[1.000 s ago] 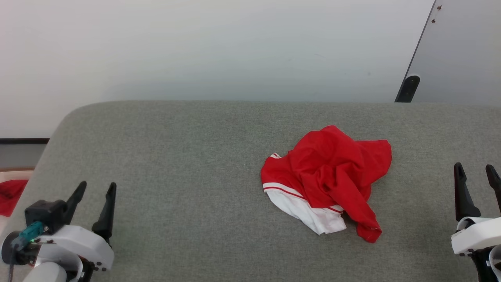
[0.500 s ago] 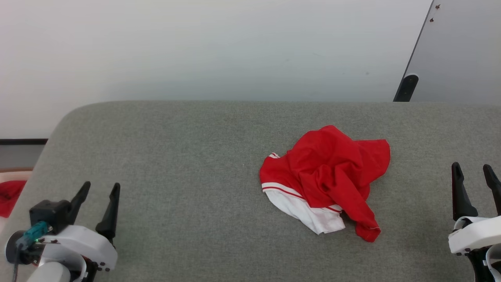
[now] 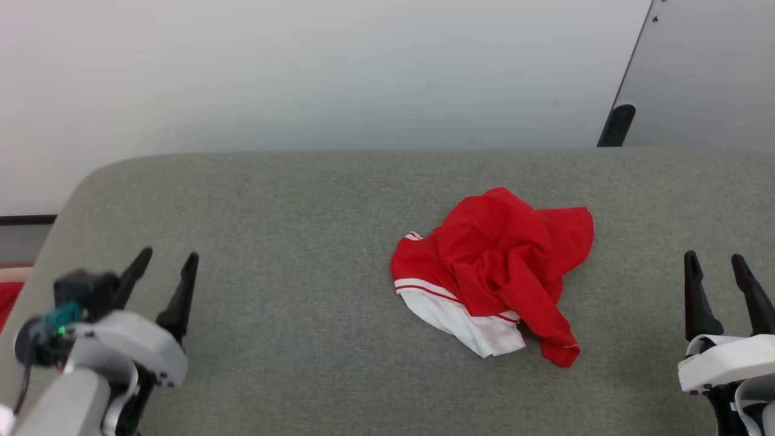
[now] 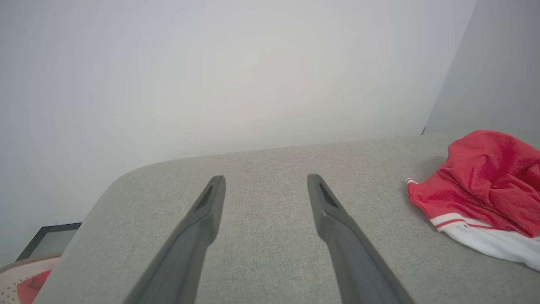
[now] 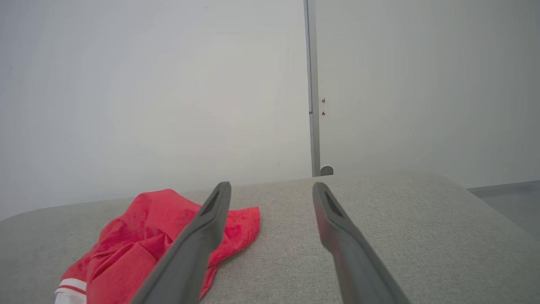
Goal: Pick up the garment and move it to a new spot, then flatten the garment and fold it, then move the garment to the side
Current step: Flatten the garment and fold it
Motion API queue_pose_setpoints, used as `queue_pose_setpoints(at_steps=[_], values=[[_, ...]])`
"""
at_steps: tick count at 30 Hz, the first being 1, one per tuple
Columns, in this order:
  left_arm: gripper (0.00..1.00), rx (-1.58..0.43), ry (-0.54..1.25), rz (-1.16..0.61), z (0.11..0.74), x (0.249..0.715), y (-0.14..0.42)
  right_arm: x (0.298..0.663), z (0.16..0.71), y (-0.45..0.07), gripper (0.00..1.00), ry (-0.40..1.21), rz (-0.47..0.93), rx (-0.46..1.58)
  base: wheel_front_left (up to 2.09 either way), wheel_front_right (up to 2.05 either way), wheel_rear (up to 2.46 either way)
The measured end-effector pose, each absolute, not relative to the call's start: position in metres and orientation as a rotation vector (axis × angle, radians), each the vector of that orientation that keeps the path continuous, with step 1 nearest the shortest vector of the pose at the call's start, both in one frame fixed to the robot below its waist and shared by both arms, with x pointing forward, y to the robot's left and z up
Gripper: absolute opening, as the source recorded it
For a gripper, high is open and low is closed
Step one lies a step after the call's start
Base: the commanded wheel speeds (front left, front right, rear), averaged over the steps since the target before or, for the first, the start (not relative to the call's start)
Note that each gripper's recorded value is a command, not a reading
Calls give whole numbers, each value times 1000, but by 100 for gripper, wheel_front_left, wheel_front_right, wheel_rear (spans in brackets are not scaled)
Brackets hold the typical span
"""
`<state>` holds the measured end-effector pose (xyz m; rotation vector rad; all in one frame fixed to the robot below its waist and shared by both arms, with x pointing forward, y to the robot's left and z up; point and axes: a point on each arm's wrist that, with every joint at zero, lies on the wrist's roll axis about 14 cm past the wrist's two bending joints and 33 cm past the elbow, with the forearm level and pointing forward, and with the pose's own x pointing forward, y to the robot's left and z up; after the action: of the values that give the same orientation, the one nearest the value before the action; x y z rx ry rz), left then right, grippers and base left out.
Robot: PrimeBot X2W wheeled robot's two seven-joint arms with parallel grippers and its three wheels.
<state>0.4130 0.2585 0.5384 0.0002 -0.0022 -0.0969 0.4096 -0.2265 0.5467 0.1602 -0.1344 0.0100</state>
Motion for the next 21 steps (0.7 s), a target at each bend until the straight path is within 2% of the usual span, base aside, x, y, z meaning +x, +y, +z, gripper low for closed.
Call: queue_pose_setpoints(at_steps=[7, 15, 19, 21], values=[[100, 25, 14, -193, 560, 446, 233, 411, 543, -227, 100, -139, -7, 185, 0, 0, 0], [100, 40, 146, -395, 566, 479, 158, 410, 531, -233, 100, -128, -43, 219, 0, 0, 0], [100, 47, 295, -506, 547, 484, 114, 409, 526, -238, 100, -125, -64, 229, 0, 0, 0], [100, -11, 446, -577, 524, 476, 86, 410, 525, -238, 100, -126, -70, 235, 0, 0, 0]])
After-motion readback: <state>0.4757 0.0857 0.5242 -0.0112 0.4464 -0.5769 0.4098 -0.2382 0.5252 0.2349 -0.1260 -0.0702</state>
